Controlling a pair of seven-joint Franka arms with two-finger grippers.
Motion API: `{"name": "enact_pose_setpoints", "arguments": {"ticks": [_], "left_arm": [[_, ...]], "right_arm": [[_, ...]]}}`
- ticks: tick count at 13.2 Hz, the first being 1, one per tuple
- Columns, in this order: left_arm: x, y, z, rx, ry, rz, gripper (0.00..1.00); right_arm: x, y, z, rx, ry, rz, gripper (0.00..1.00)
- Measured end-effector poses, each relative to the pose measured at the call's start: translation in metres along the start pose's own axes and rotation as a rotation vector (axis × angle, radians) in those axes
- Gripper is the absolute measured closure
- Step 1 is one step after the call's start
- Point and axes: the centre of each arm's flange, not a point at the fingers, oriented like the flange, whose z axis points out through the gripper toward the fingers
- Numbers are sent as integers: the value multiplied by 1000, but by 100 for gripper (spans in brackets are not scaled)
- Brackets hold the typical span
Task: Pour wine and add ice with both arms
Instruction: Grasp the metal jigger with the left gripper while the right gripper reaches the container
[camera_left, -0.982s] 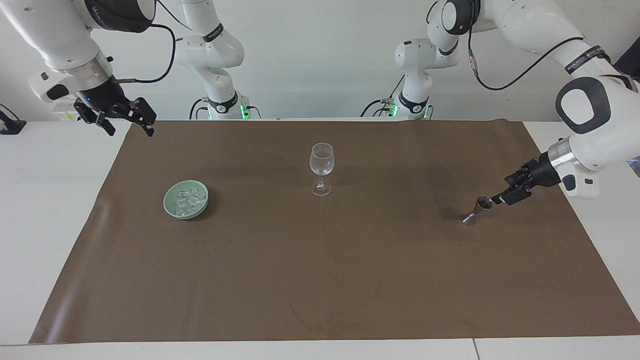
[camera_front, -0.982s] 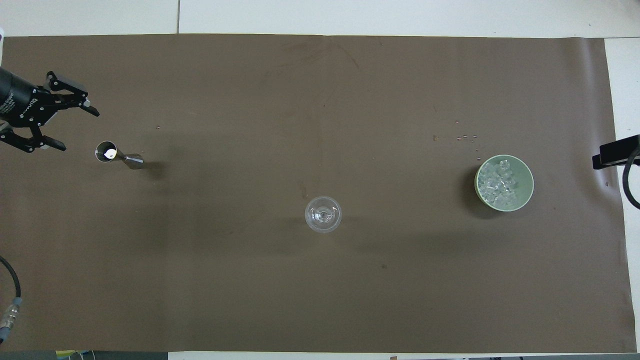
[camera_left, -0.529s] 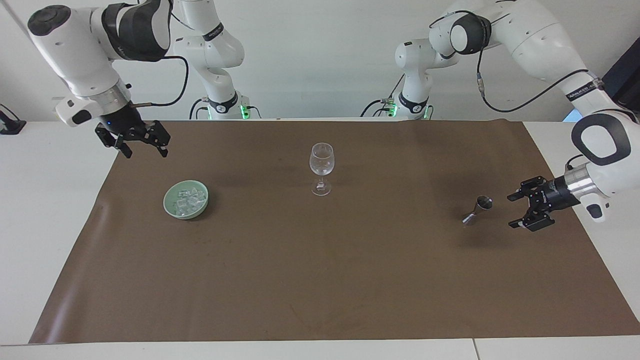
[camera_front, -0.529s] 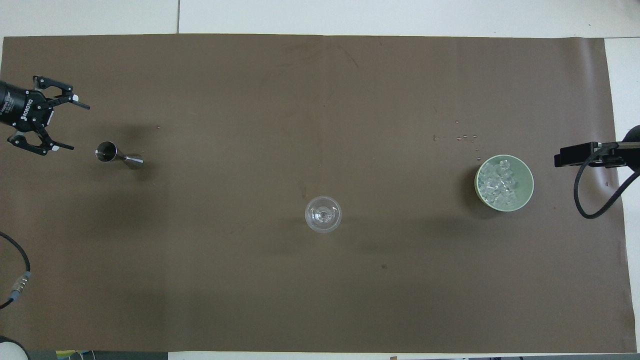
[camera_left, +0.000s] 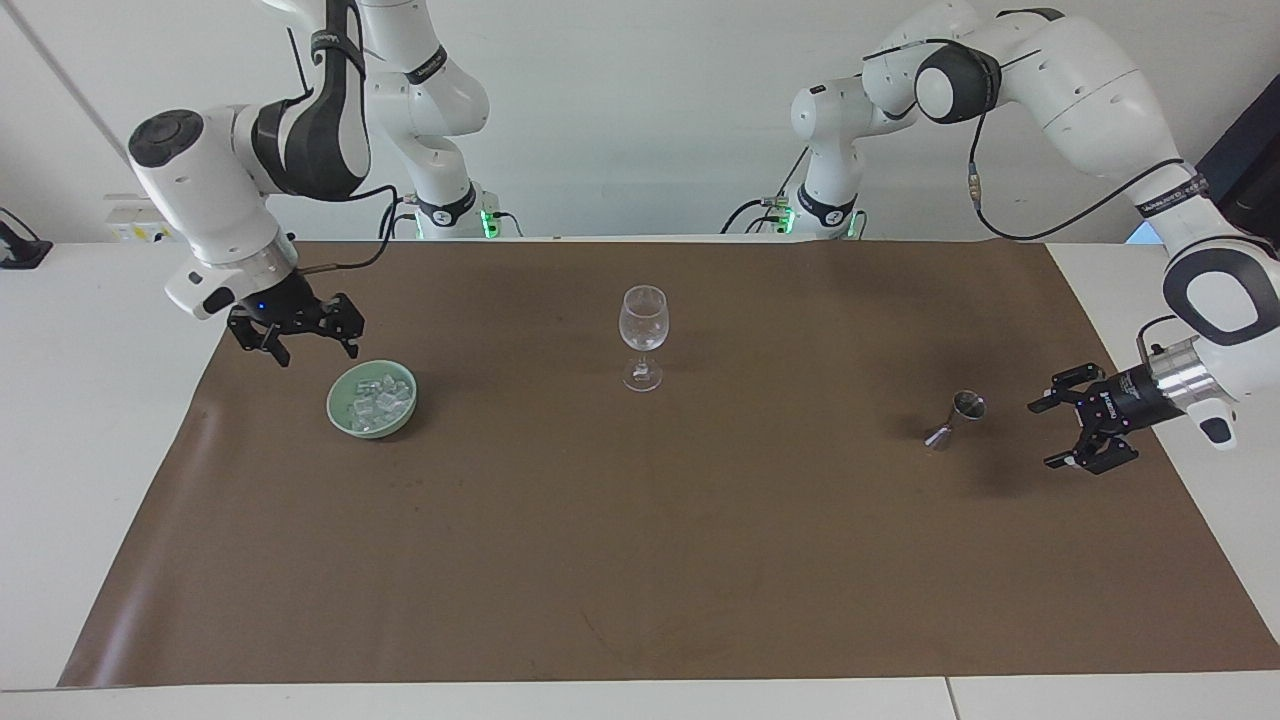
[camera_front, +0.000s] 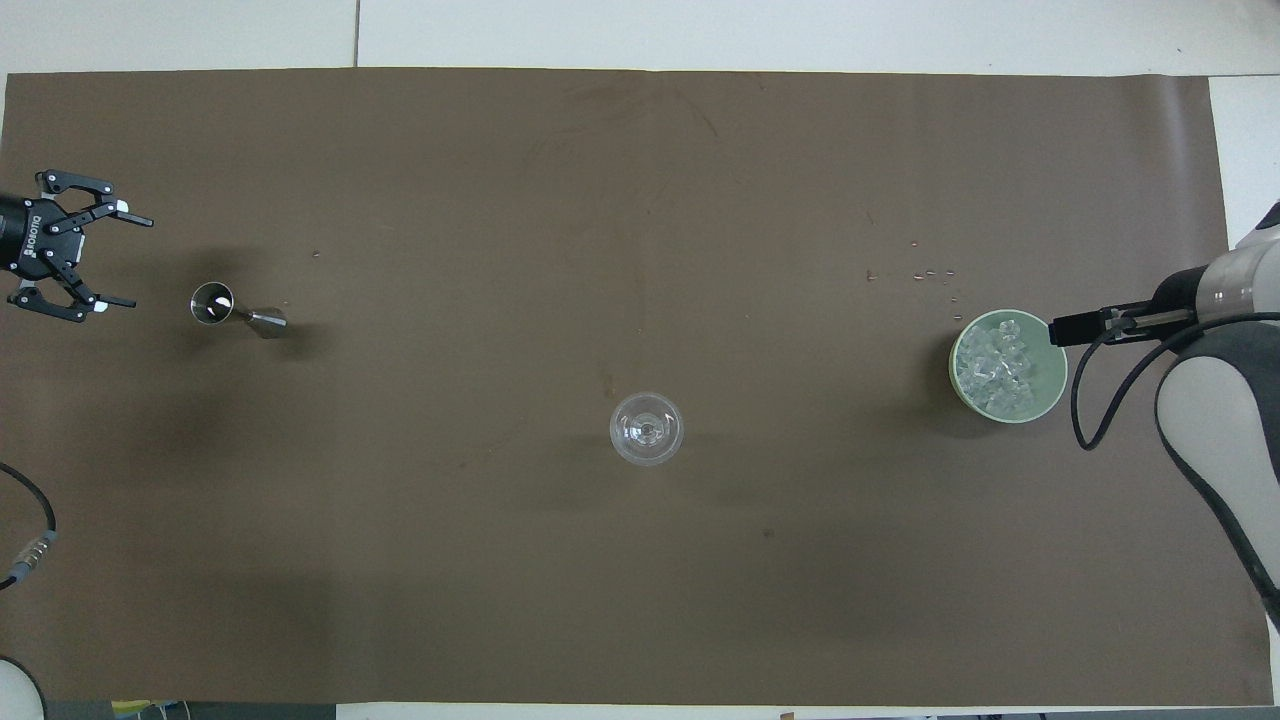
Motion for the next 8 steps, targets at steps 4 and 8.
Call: {"name": "enact_pose_setpoints", "arguments": {"ticks": [4, 8], "left_arm": [[11, -44, 27, -69, -153, -122, 0], [12, -77, 47, -167, -228, -247, 0]], "right_arm": [[2, -6, 27, -3, 0, -53, 0], [4, -38, 38, -4, 14, -234, 0]]}}
